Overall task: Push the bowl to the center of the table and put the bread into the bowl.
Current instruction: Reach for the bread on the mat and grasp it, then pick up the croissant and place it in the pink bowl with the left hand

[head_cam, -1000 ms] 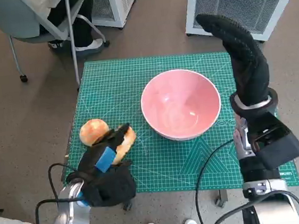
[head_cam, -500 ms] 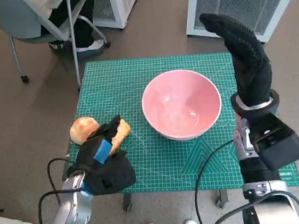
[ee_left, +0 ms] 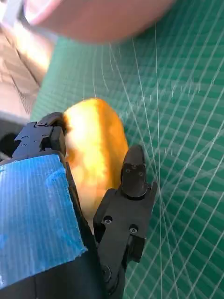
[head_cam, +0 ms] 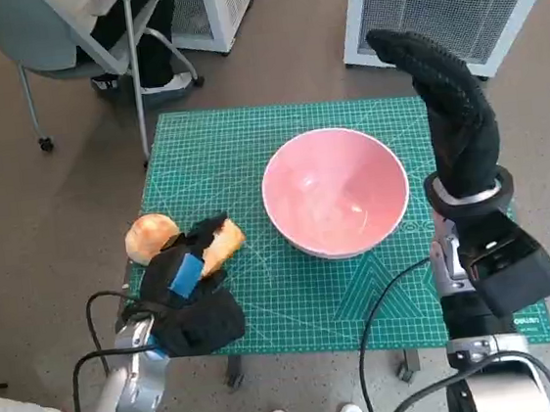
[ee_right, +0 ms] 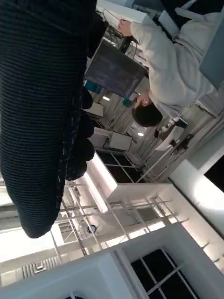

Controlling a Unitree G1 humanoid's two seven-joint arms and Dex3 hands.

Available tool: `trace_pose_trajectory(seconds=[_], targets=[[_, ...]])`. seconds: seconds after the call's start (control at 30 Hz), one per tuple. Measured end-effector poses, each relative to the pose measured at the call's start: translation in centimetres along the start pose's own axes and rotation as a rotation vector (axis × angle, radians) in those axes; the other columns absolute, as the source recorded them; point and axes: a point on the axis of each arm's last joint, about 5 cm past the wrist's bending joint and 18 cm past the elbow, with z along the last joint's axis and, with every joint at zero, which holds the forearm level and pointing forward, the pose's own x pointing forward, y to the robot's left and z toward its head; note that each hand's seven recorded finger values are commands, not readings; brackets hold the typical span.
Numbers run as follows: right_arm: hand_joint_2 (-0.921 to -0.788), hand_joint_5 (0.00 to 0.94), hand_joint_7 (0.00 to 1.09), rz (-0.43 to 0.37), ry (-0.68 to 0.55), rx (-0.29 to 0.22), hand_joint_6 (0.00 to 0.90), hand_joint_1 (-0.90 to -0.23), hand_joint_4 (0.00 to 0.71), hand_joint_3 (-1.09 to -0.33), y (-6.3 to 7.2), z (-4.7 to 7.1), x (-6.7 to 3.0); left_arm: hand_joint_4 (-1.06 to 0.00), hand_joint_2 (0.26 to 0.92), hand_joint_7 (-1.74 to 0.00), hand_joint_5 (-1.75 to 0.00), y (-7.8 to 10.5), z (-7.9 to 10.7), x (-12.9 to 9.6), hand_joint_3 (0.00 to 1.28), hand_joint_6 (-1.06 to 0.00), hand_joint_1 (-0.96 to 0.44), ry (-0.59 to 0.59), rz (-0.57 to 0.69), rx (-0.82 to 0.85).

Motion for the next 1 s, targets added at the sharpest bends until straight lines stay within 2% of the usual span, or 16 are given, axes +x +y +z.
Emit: trace_pose_trajectory(seconds=[0.53, 0.83, 1.0], targets=[[-0.921, 0.012, 0.68, 0.011, 0.015, 0.005, 0.042, -0.559, 0.314, -0.725, 0.0, -0.1, -0.01, -0.56, 0.921, -1.29, -1.4, -0.3, 1.5, -2.2, 0.23, -0.41, 0.01, -0.135, -0.079, -0.142], [-0.921, 0.009, 0.68, 0.015, 0.017, 0.009, 0.038, -0.562, 0.312, -0.723, 0.0, -0.1, -0.01, -0.6, 0.921, -1.21, -1.36, 1.6, 4.6, -2.7, 0.18, -0.48, 0.01, -0.313, 0.029, -0.161], [-0.921, 0.009, 0.69, 0.015, 0.015, 0.008, 0.036, -0.562, 0.311, -0.723, 0.0, 0.0, -0.02, -0.64, 0.921, -1.15, -1.31, 3.5, 6.8, -2.6, 0.13, -0.55, 0.01, -0.431, 0.126, -0.158]])
